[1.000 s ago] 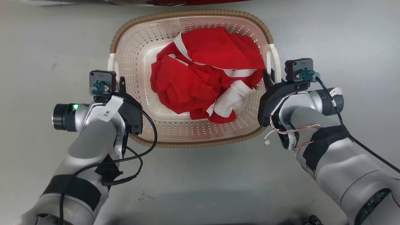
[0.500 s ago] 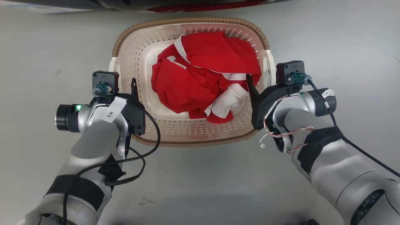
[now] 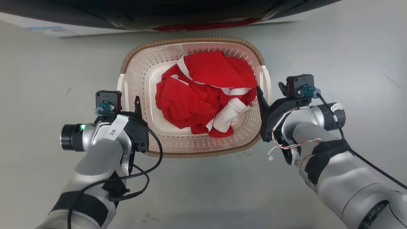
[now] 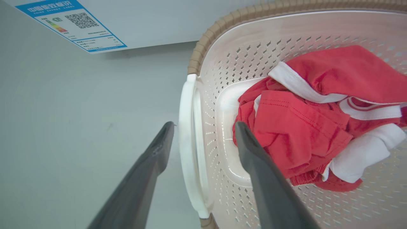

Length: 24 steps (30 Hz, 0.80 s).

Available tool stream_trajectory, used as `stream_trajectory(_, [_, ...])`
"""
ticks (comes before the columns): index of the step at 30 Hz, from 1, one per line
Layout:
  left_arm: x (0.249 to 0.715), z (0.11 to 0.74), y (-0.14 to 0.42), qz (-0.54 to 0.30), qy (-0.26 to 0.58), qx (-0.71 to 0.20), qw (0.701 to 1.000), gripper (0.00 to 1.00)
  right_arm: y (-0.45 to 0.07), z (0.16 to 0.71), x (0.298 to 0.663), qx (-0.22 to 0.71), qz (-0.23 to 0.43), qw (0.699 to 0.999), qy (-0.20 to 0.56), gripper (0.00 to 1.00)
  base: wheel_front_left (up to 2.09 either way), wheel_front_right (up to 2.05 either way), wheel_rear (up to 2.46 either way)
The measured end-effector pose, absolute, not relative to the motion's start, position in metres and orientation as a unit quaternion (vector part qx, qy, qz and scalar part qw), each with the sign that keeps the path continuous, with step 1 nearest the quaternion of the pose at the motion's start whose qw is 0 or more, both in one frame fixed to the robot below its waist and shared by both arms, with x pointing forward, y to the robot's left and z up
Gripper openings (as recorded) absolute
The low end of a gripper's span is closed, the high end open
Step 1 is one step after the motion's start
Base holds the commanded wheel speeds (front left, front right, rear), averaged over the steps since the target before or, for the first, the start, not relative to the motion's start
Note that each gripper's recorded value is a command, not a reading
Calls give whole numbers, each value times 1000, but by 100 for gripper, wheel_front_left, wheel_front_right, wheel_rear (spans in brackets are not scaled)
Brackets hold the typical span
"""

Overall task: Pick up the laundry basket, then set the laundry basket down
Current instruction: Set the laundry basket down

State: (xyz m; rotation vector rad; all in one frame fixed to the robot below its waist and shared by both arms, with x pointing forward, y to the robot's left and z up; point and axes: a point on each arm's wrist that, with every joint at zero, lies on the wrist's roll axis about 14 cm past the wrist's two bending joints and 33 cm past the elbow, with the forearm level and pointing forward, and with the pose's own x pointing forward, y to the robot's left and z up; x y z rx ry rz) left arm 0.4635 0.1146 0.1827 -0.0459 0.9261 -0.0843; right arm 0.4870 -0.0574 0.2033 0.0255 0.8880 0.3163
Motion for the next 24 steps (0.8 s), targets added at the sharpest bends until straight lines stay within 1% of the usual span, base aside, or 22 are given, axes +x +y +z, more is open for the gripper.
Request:
stream_trajectory(6, [463,203,114,-36,428,-34,902,100,-59,228,490,9,153,905,398,100,0,0,0])
stream_trajectory(11, [457,221,114,-31,414,-43,909,100,-63,257,499,16,143,921,361,100,0,0,0])
stream_trajectory(24, [458,289,108,-56,332,-57,940,100,-89,314,484,71,93,942,313,100,0,0,0])
